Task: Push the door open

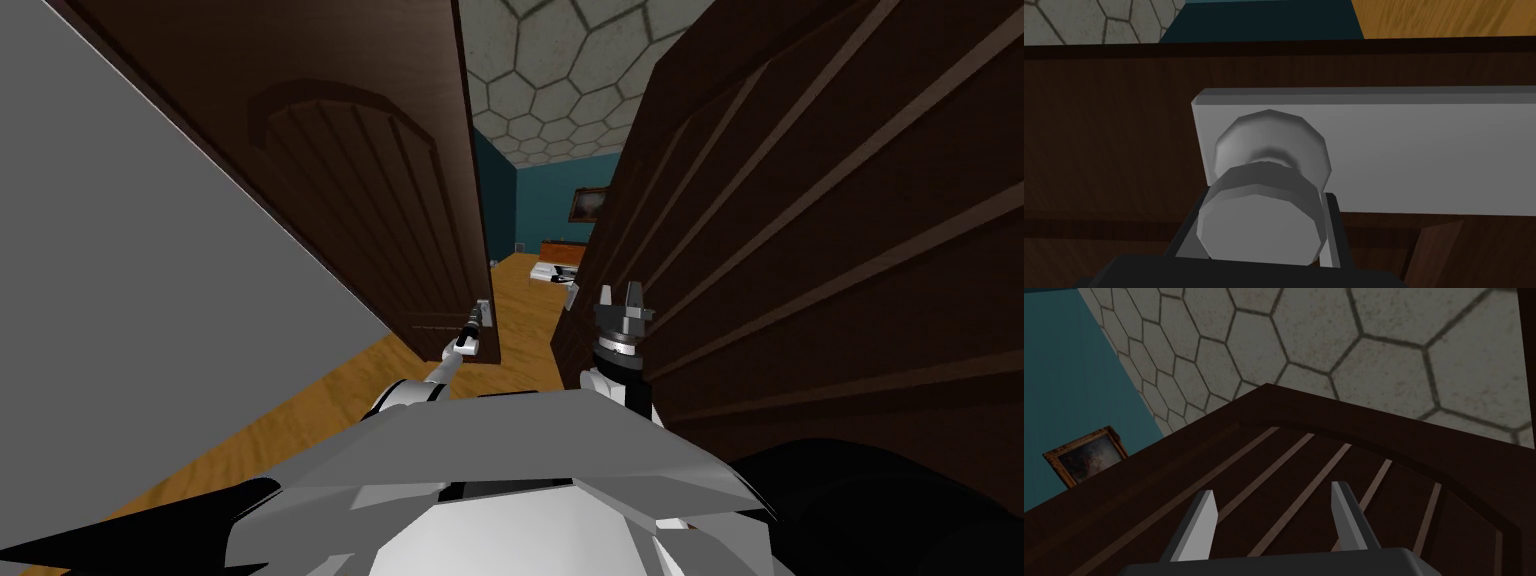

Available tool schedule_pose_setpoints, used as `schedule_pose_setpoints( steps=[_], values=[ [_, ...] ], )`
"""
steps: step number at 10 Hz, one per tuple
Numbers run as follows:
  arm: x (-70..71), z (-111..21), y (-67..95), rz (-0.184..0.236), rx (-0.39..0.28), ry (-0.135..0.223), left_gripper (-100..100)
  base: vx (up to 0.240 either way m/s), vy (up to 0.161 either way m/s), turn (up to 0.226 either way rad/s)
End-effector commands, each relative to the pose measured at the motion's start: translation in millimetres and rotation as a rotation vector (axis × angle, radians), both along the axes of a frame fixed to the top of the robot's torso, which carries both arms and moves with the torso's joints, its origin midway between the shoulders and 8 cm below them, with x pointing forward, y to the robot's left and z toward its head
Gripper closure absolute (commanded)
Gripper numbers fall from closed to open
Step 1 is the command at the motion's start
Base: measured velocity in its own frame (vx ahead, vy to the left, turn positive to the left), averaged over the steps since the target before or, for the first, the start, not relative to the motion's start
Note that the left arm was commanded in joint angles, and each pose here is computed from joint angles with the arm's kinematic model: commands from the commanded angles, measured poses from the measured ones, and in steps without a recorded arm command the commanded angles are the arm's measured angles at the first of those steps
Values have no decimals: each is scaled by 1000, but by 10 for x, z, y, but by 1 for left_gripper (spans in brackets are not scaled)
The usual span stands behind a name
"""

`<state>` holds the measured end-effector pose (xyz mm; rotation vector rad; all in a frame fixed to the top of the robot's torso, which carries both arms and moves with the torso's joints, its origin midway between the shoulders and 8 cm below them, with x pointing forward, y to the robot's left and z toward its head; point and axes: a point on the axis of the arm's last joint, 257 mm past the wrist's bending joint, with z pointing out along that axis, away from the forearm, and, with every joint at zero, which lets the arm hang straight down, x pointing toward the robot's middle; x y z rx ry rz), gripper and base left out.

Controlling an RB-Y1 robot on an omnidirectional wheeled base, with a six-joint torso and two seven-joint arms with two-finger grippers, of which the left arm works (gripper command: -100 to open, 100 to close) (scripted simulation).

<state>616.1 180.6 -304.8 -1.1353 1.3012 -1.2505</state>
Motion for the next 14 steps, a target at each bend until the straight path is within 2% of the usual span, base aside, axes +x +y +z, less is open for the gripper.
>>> schedule_pose_setpoints(
  steps=[1,3,4,5,8,11,12,13,14],
  values=[
    [40,131,125,20,9,-28,100,133,-33,-7],
    [81,171,317,65,21,-38,100,201,-18,89],
    [96,224,312,64,20,-49,100,129,-8,35],
    [71,189,281,59,17,-34,-100,-98,-25,25],
    [63,160,231,55,6,-25,-100,-221,-45,17],
    [38,101,48,41,-28,-7,-100,-255,-97,25],
    [46,115,93,44,-21,-12,-100,-111,-16,-1],
    [39,113,175,53,-11,-15,-100,80,-20,-38],
    [38,113,190,54,-10,-16,-100,154,8,-22]
  ],
)
